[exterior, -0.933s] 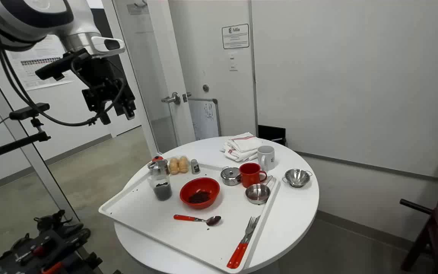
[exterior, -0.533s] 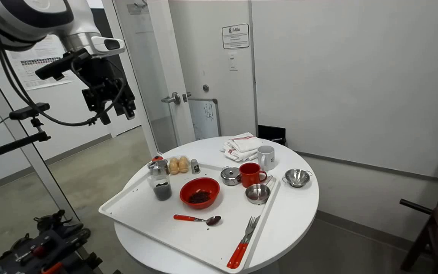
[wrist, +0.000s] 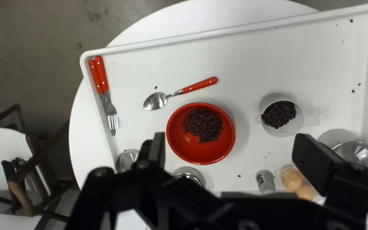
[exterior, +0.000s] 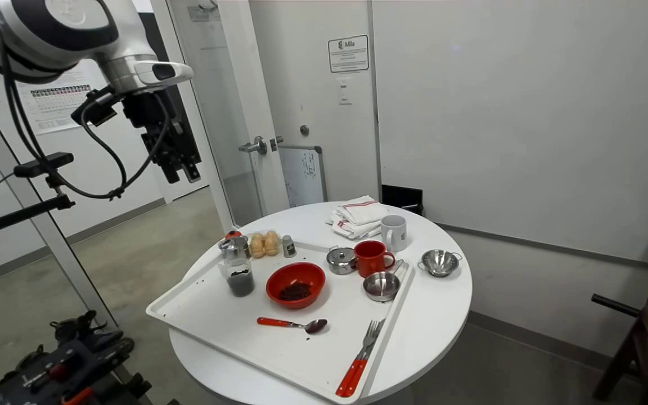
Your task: Pick up the jar and pour some of its contents in the bowl
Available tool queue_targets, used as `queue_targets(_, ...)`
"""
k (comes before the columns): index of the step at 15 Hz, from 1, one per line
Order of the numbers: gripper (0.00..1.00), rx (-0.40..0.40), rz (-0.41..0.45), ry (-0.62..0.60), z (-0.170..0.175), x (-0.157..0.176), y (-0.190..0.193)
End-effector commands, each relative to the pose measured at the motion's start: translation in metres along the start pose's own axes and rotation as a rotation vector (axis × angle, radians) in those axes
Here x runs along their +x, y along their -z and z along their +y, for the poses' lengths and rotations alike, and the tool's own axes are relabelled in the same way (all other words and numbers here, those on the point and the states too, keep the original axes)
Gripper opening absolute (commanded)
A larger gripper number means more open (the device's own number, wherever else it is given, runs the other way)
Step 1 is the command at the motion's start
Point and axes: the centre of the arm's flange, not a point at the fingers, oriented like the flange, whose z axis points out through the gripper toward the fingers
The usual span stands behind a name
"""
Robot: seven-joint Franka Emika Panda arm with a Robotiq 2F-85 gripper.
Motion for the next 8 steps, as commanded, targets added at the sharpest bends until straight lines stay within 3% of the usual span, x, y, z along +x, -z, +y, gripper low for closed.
queue_targets(1,1.00,-0.013,0.012,-0.202,-0.014,0.025,-0.019)
queue_targets(6,1.00,-0.054,0.013,-0.468,-0.062,0.063,-0.052)
queue_targets(8,1.00,-0.035,0.000,-0.578,-0.077,0.077,-0.062)
